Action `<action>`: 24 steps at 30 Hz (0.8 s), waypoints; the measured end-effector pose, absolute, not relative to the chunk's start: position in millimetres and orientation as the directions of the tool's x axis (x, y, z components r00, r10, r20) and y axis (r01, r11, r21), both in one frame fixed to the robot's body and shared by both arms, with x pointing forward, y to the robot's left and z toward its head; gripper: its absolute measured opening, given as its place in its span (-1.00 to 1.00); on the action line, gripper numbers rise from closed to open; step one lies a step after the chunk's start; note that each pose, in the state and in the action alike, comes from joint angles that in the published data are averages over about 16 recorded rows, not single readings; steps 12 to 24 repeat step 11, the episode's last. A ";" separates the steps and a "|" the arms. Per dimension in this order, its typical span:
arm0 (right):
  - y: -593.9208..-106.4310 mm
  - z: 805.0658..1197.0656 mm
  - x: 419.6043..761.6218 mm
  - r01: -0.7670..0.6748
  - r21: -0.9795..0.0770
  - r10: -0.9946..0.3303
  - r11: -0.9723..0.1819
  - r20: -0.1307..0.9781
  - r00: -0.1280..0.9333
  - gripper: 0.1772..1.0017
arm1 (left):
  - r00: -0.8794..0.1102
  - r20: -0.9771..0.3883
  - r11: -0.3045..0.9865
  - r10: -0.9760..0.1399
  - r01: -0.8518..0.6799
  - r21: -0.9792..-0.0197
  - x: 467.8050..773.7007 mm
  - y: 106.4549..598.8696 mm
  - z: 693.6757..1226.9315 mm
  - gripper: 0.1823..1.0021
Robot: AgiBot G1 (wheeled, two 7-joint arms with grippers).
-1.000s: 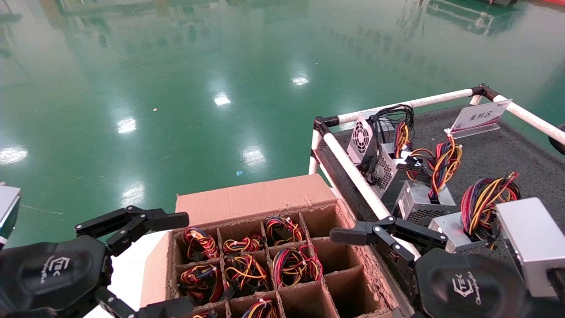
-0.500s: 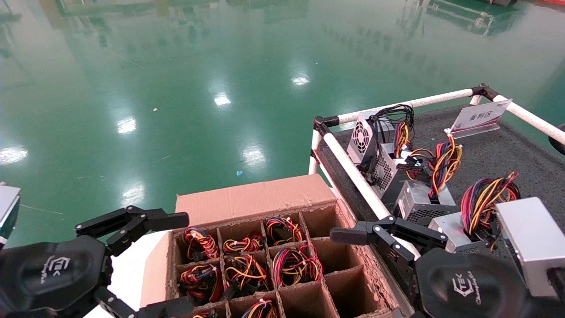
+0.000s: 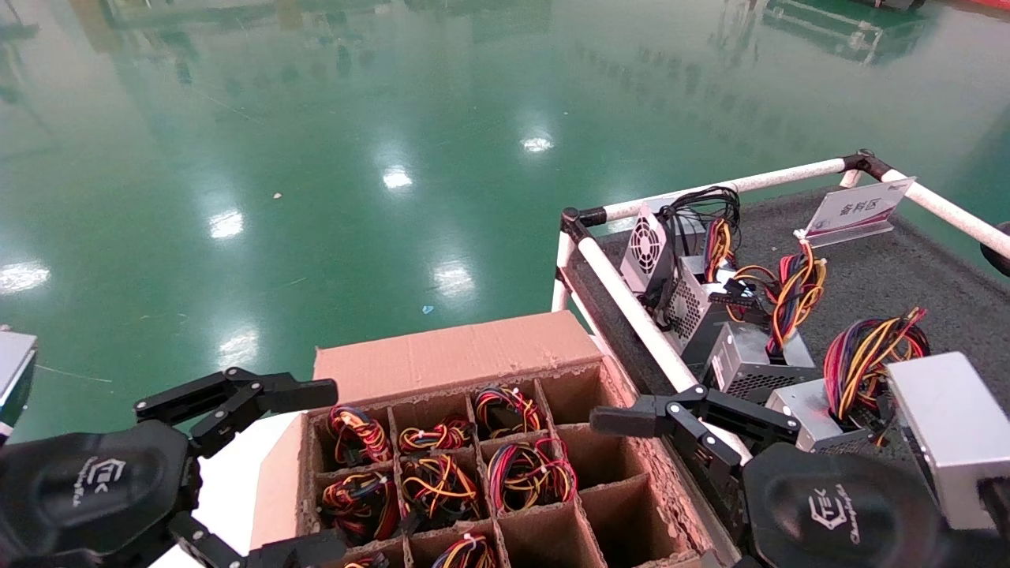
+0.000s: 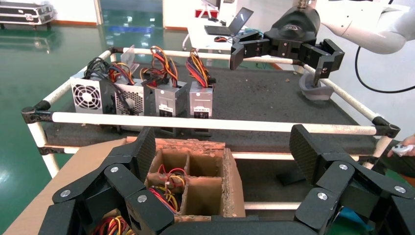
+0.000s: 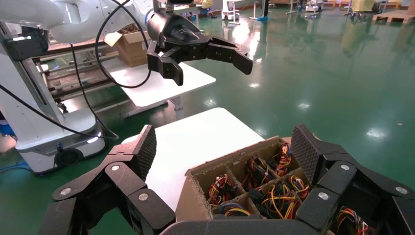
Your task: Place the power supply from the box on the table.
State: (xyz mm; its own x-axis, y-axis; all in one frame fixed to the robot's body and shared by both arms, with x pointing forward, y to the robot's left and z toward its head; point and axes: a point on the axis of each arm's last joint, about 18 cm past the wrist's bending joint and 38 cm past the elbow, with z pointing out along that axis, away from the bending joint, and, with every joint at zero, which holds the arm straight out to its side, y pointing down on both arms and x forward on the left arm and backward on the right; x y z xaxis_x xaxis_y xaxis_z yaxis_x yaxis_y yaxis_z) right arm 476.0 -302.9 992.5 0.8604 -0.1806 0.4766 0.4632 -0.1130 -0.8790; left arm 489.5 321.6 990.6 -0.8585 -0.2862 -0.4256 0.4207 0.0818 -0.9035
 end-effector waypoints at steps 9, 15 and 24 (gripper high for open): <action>-302.9 992.5 476.0 0.463 -0.879 -0.181 -0.113 0.477 0.860 1.00 | -0.858 -0.426 0.082 -0.286 0.421 -0.904 489.5 321.6 990.6 1.00; -302.9 992.5 476.0 0.463 -0.879 -0.181 -0.113 0.477 0.860 1.00 | -0.858 -0.426 0.082 -0.286 0.421 -0.904 489.5 321.6 990.6 1.00; -302.9 992.5 476.0 0.463 -0.879 -0.181 -0.113 0.477 0.860 1.00 | -0.858 -0.426 0.082 -0.286 0.421 -0.904 489.5 321.6 990.6 1.00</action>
